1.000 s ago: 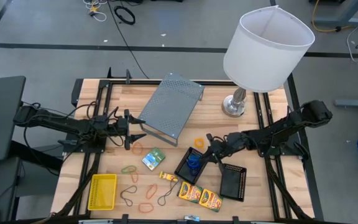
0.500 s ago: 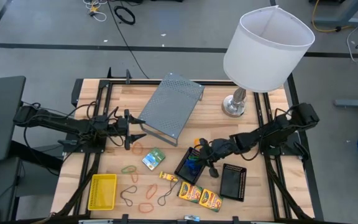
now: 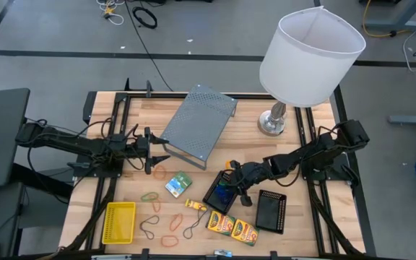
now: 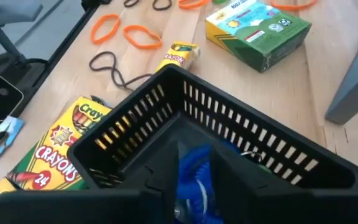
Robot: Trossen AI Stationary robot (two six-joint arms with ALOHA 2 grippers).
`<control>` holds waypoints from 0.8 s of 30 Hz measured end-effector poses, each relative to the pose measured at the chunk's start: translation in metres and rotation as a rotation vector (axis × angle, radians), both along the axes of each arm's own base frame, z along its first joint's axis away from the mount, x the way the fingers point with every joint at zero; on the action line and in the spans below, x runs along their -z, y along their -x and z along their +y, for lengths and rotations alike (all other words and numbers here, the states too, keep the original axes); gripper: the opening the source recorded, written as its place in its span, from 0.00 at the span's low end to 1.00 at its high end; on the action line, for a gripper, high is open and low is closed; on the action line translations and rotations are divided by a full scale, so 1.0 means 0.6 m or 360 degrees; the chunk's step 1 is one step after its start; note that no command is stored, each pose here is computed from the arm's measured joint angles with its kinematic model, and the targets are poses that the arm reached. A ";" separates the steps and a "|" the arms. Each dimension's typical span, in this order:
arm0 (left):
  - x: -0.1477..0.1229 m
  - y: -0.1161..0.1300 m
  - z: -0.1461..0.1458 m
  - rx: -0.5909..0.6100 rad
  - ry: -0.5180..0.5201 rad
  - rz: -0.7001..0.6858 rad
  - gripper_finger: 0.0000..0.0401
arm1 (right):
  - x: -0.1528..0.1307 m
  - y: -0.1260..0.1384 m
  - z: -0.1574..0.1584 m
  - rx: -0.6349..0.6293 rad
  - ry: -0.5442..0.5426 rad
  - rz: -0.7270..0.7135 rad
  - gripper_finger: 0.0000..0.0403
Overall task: Pick & Place Office Desk Supplies
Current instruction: Put the orange spring keychain into the left black bin
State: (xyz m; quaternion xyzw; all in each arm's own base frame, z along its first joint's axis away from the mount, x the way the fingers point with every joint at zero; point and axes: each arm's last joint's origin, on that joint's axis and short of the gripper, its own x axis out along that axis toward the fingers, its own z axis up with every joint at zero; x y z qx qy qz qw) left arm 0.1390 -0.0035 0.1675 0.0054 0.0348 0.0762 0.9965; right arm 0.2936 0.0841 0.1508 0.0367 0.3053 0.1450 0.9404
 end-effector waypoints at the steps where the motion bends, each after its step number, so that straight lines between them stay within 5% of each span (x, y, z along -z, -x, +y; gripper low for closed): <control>1: 0.000 0.000 0.000 0.0001 0.0000 0.0000 0.73 | 0.000 0.000 0.000 -0.0005 0.0007 -0.0001 0.28; 15: 0.000 0.000 0.000 0.0000 0.0000 0.0001 0.73 | -0.034 0.021 -0.018 0.0191 0.0230 -0.0007 0.41; 24: 0.000 0.000 0.000 0.0000 0.0000 0.0002 0.73 | -0.030 0.043 -0.080 0.0433 0.0372 0.0293 0.41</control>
